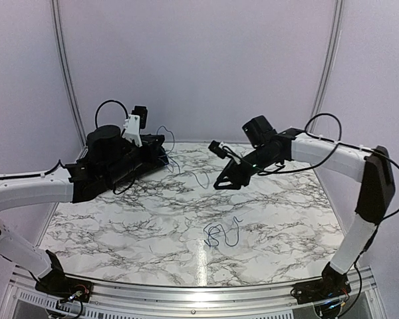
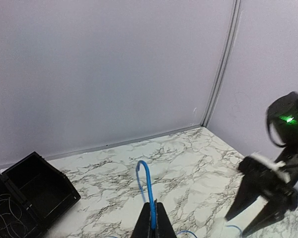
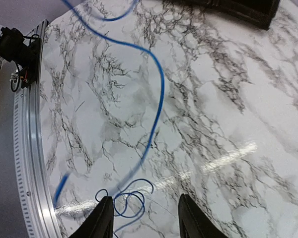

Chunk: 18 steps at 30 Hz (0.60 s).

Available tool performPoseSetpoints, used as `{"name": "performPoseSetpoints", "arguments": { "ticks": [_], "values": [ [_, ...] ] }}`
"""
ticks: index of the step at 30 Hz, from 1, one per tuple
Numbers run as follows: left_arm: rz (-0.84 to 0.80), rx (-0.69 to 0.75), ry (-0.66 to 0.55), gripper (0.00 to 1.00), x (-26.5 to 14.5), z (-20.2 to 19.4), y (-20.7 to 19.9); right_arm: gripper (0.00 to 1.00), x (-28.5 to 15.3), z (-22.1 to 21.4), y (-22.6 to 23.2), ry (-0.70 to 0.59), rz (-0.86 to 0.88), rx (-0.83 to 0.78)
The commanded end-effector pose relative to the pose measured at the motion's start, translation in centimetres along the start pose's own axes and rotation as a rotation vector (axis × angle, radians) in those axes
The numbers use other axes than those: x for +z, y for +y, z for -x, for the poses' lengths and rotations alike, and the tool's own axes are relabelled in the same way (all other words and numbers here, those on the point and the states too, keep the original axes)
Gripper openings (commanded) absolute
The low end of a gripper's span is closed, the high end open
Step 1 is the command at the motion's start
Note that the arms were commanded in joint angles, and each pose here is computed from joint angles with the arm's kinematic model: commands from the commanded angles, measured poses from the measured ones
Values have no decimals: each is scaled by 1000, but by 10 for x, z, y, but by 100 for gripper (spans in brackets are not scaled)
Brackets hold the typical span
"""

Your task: Untangle the cables

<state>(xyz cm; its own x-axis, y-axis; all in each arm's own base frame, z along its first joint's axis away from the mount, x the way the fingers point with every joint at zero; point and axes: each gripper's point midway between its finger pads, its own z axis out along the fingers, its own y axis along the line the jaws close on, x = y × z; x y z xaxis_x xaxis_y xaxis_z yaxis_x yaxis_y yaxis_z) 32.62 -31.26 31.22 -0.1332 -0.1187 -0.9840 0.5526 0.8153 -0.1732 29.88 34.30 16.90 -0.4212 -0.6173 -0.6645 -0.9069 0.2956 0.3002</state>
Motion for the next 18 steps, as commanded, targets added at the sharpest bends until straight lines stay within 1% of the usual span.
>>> {"name": "performPoseSetpoints", "arguments": {
  "ticks": [1, 4, 7, 10, 14, 16, 18],
  "values": [
    [14, -37, 161, 0, 19, -27, 17, 45, -72, 21, -11, -181, -142, -140],
    [64, -12, 156, 0, 37, -9, 32, 44, -81, 3, -16, -243, -163, -164],
    [119, 13, 191, 0, 58, -3, 52, 42, -88, -17, -4, -320, -187, -298],
    [187, 51, 213, 0, 75, 3, 76, 40, -93, -18, 1, -382, -219, -369],
    [252, 71, 224, 0, 94, 12, 109, 39, -87, -18, -4, -327, -194, -354],
    [226, 59, 223, 0, 100, 20, 117, 39, -86, -19, -11, -305, -226, -355],
    [200, 23, 219, 0, 105, 29, 128, 39, -91, -16, -15, -312, -271, -359]
  ]
}}
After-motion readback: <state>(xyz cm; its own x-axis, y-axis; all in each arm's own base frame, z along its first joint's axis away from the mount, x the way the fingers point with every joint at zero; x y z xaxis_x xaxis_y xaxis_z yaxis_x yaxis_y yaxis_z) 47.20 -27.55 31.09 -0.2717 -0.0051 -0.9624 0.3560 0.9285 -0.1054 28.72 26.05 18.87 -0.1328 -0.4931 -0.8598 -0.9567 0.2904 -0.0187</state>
